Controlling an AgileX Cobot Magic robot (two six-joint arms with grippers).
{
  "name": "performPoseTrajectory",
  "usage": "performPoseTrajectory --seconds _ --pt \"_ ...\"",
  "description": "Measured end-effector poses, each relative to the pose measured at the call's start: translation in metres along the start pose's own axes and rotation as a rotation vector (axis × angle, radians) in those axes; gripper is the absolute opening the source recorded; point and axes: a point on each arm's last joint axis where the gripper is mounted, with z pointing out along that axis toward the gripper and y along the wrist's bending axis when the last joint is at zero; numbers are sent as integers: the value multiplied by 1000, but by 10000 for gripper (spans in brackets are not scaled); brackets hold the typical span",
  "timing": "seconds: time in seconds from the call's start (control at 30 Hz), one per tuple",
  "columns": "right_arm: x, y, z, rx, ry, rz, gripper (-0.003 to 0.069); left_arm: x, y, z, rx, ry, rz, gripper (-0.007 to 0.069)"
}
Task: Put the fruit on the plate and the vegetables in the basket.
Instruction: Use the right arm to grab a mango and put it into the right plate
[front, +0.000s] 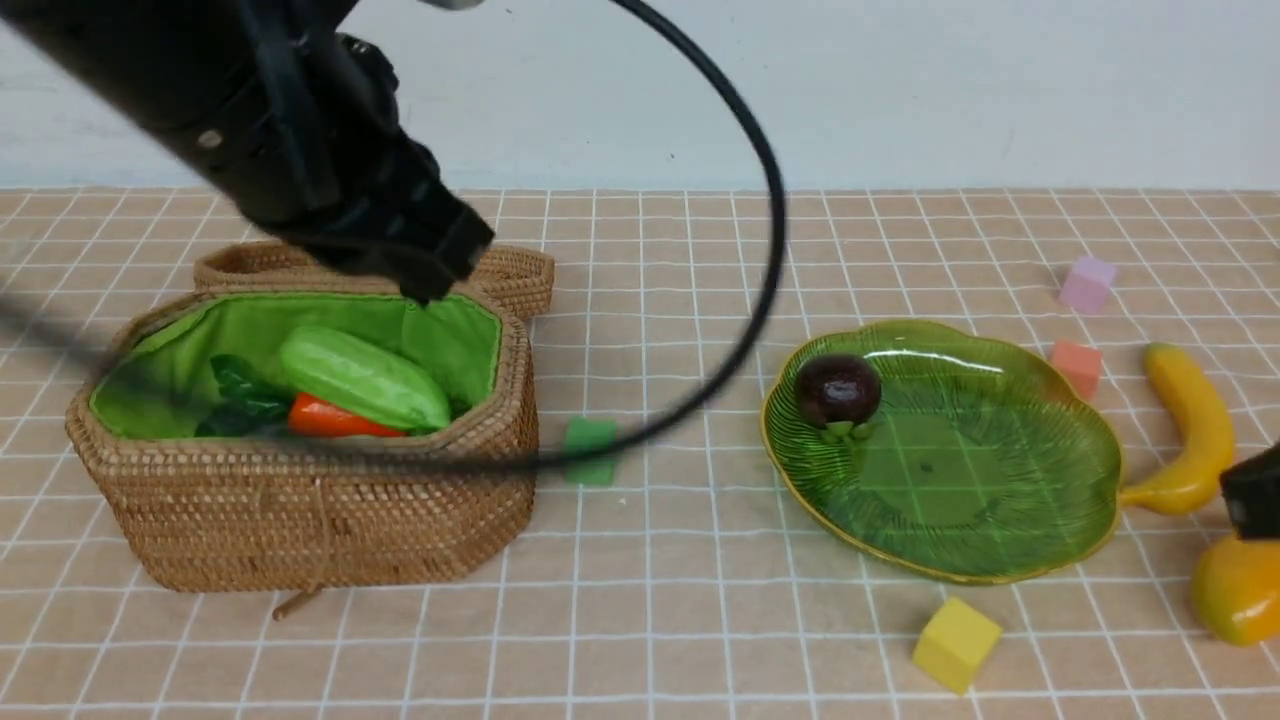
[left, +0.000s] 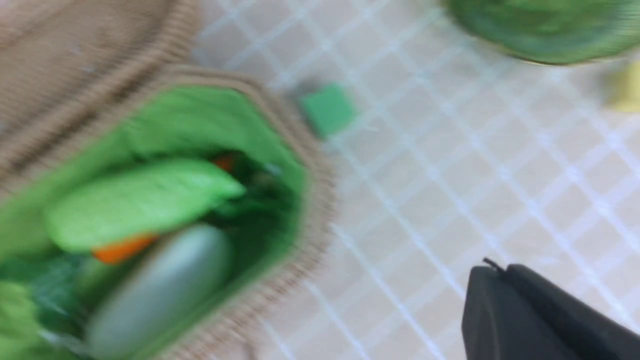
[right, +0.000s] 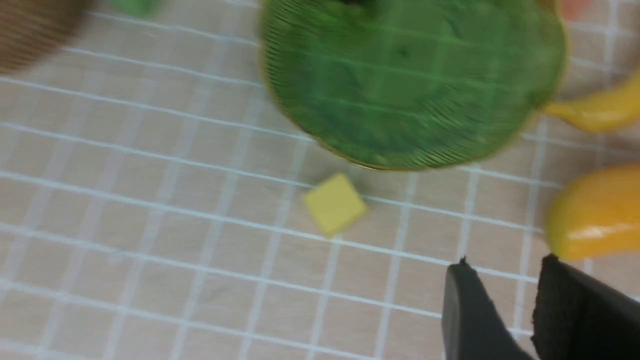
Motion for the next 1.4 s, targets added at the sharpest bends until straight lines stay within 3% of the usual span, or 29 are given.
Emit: performPoseTrajectory --seconds 0.07,0.17,0.33,0.37,0.5,0.6,0.77,0.87,1.03,1.13,1.2,1.4 --pt "-6 -19 22 84 64 86 232 26 -26 -18 35 -31 13 -13" --pt "-9 -49 38 161 105 222 235 57 -43 -27 69 -64 25 -13" --pt "-4 -109 62 223 167 558 248 112 -57 -48 118 -268 4 -13" --pt "-3 -111 63 219 169 563 251 115 -57 -47 118 -275 4 -13" --pt "3 -147 89 223 180 773 324 144 -56 -60 120 -400 2 -13" --pt "7 -164 112 223 189 848 433 157 -55 -74 120 -485 4 -13" --pt "11 -182 158 218 175 908 637 168 -53 -97 117 -617 17 -13" --pt "15 -186 180 196 191 940 678 168 -53 -97 117 -620 18 -13" --pt "18 -186 209 153 257 925 666 168 -53 -96 116 -617 19 -13" --pt "17 -182 220 135 285 893 620 168 -53 -96 117 -616 21 -13" --pt "14 -179 223 123 294 839 540 168 -53 -96 117 -612 22 -13" --pt "9 -176 212 103 365 767 538 169 -53 -95 117 -600 23 -13"
